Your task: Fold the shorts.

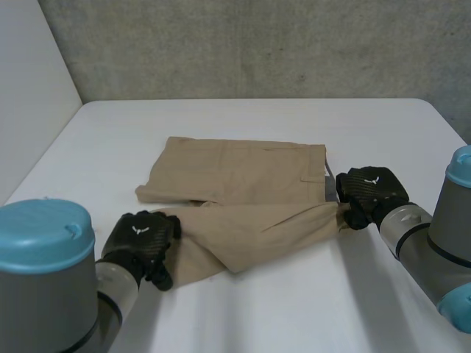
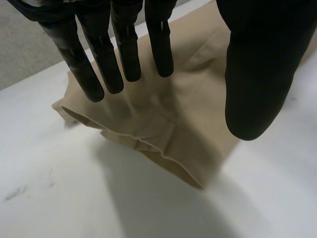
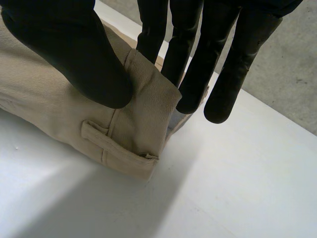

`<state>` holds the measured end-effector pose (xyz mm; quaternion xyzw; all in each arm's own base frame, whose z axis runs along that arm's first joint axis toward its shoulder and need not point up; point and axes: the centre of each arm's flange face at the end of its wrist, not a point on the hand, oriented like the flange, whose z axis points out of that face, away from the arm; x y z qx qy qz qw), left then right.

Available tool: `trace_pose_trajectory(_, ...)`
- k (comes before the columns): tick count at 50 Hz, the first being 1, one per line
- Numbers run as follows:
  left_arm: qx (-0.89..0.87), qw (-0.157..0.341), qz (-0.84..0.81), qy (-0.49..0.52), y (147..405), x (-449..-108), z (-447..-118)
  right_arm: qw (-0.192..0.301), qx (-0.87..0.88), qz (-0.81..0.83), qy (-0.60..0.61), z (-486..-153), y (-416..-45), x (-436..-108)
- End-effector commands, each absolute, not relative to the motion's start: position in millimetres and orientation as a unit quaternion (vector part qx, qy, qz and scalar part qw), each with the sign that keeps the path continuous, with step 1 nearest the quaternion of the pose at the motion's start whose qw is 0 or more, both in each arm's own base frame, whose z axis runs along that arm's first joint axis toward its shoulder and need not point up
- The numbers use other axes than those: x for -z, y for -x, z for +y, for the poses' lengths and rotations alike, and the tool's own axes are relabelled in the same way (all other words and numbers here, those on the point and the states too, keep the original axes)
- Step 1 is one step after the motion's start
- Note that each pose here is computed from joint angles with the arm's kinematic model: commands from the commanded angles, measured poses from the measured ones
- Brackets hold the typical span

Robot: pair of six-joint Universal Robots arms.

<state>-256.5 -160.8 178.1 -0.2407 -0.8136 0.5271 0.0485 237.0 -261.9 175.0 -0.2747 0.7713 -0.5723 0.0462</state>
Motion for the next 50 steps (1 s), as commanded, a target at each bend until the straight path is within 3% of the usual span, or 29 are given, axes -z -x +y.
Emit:
trace_pose_trajectory(1,-0.539,0.046,-0.808,0.234,263.4,-172.9,-176.8,0.047,0.569,0.772,0.277,-260.7,-236.6,-173.2)
trace_pose_trajectory(18,-0.525,0.009,-0.822,0.220,265.0,-144.8,-198.8,0.050,0.574,0.768,0.280,-261.7,-238.5,-175.6)
trace_pose_trajectory(34,-0.543,0.001,-0.817,0.193,257.5,-141.5,-218.2,0.044,0.578,0.765,0.280,-263.9,-238.6,-177.9)
trace_pose_trajectory(40,-0.580,0.001,-0.791,0.193,254.3,-175.0,-216.3,0.042,0.583,0.760,0.283,-265.9,-239.4,-182.3)
trace_pose_trajectory(50,-0.633,-0.005,-0.741,0.225,235.5,-238.8,-204.5,-0.006,0.586,0.744,0.319,-265.6,-227.4,-208.7)
